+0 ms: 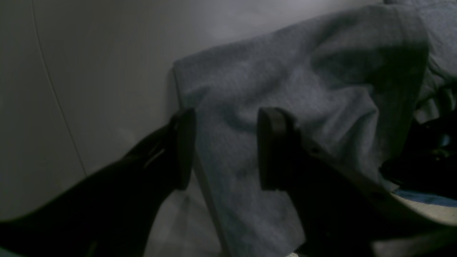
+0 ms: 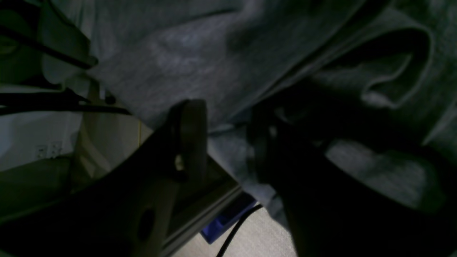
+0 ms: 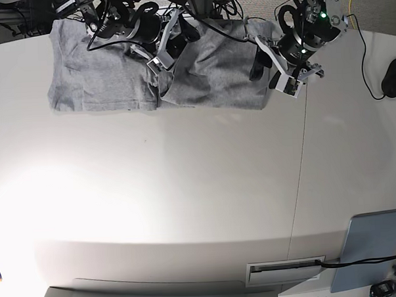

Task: Fold the T-shirt properly
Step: 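Fold the shirt end with the right gripper toward the left gripper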

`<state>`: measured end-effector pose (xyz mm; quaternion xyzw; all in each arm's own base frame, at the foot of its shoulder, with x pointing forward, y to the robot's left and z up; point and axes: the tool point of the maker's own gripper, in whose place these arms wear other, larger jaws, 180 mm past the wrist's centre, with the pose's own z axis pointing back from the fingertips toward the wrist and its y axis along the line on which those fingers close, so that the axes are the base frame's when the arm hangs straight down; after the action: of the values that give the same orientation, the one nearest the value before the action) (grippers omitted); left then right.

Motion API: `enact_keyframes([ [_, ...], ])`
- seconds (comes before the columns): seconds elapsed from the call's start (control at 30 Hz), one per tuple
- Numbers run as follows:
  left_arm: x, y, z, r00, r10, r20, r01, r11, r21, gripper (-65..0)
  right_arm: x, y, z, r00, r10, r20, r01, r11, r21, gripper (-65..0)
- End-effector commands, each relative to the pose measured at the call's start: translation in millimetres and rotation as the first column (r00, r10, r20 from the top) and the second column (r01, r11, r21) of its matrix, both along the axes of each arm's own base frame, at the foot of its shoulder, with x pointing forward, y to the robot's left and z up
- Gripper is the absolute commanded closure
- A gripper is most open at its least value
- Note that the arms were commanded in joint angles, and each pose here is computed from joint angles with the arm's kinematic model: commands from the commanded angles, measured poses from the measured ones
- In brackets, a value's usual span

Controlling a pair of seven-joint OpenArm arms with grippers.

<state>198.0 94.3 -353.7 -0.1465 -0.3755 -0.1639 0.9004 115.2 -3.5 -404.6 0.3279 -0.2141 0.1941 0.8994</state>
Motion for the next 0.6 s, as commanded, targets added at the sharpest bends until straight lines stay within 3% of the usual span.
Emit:
enact_keyframes([
  [0.0,4.3,-0.4,8.4,0.999,0.0,0.036,0.001,1.0,-0.01,-27.0,6.3,3.8,9.1,0.999,-0.006,0.033,0.005,0.999,0.033,-18.4],
  [0.23,4.1,-0.4,8.2,0.999,0.0,0.035,0.001,1.0,-0.01,-27.0,9.1,-1.7,2.3,0.999,-0.037,0.027,0.037,0.999,-0.017,-15.1],
  [0.37,4.1,-0.3,8.2,0.999,-0.001,0.035,0.001,1.0,-0.009,-27.0,9.2,-1.9,2.4,0.999,-0.036,0.029,0.037,0.999,-0.017,0.0],
  [0.57,4.1,-0.3,8.2,0.999,-0.001,0.035,0.001,1.0,-0.009,-27.0,12.5,0.9,9.4,0.998,-0.026,0.06,0.026,1.0,0.007,0.0],
])
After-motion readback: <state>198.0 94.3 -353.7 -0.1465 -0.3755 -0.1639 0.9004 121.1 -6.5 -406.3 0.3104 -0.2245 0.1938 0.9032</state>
